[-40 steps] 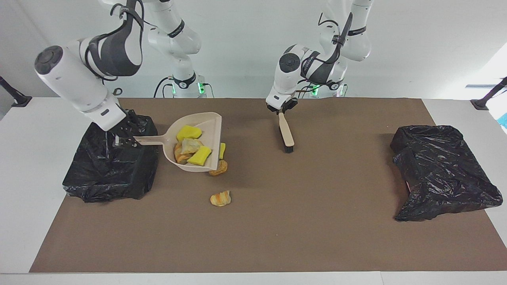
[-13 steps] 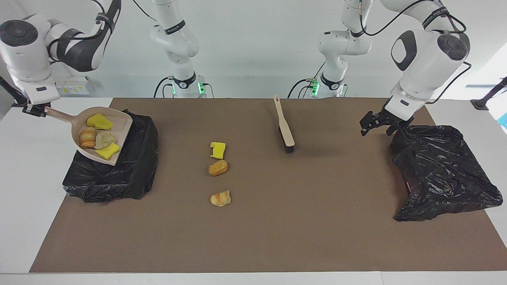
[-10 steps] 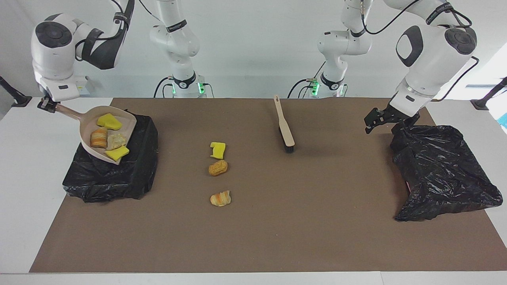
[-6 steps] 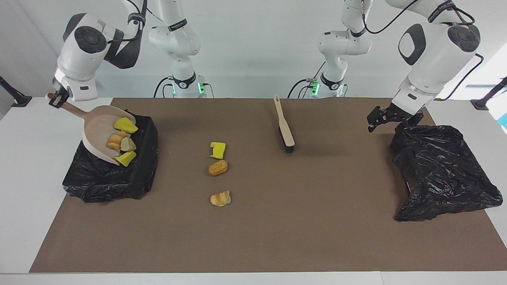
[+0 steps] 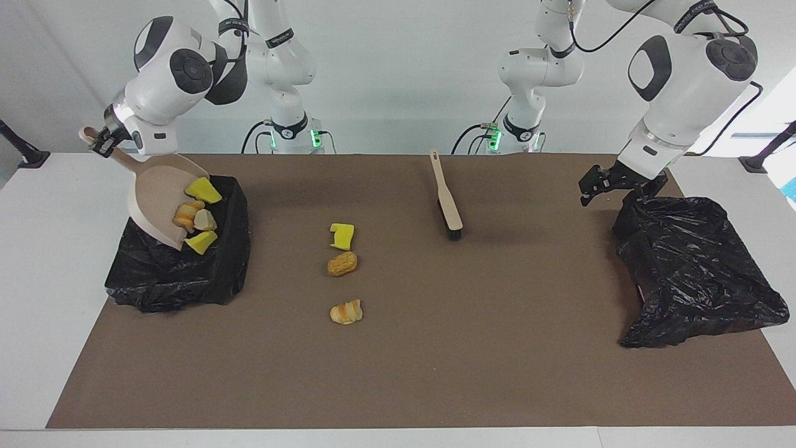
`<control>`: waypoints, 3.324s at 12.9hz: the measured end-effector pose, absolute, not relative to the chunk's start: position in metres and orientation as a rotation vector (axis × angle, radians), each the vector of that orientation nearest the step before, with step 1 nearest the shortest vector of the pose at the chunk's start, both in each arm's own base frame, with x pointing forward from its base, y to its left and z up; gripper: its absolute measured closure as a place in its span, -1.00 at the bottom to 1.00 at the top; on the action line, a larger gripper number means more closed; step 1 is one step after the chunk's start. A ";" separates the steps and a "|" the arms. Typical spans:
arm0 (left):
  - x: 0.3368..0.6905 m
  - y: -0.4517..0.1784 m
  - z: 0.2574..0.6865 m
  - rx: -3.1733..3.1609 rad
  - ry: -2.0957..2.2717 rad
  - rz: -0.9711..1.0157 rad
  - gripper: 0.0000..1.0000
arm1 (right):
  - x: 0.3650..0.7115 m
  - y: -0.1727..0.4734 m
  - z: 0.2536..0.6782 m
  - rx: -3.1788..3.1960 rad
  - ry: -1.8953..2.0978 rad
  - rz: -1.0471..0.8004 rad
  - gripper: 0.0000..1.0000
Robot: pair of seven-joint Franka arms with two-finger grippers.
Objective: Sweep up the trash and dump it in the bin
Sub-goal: 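Tip the dustpan into the trash bag while the left gripper drops the brush, then bring the empty dustpan back near the bread pieces with the right gripper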
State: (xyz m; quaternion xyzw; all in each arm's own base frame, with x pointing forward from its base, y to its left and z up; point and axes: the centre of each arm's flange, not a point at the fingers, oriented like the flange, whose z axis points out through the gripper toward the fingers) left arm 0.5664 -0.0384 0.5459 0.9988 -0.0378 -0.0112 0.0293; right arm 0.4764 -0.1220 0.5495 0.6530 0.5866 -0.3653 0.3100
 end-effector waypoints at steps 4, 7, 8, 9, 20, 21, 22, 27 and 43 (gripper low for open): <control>0.566 -0.037 0.546 3.081 -0.112 -0.034 -1.00 | 0.465 -0.122 0.582 1.721 1.500 -0.931 0.35; 0.566 -0.037 0.546 3.081 -0.112 -0.036 -1.00 | 0.465 -0.122 0.597 1.736 1.469 -0.928 0.35; 0.566 -0.037 0.546 3.081 -0.112 -0.036 -1.00 | 0.465 -0.122 0.604 1.738 1.461 -0.923 0.35; 0.566 -0.037 0.546 3.081 -0.112 -0.036 -1.00 | 0.466 -0.121 0.611 1.738 1.455 -0.914 0.35; 0.567 -0.034 0.547 3.081 -0.105 -0.034 -1.00 | 0.517 -0.011 0.592 2.307 1.428 -0.357 0.35; 0.567 -0.034 0.547 3.081 -0.104 -0.033 -1.00 | 0.520 0.011 0.586 2.391 1.358 -0.300 0.35; 0.567 -0.034 0.547 3.081 -0.104 -0.033 -1.00 | 0.527 0.032 0.582 2.481 1.272 -0.245 0.35; 0.567 -0.034 0.547 3.081 -0.104 -0.033 -1.00 | 0.592 0.121 0.562 2.796 0.881 -0.054 0.35; 0.567 -0.034 0.547 3.081 -0.105 -0.033 -1.00 | 0.603 0.447 0.403 3.207 -0.019 -0.061 0.35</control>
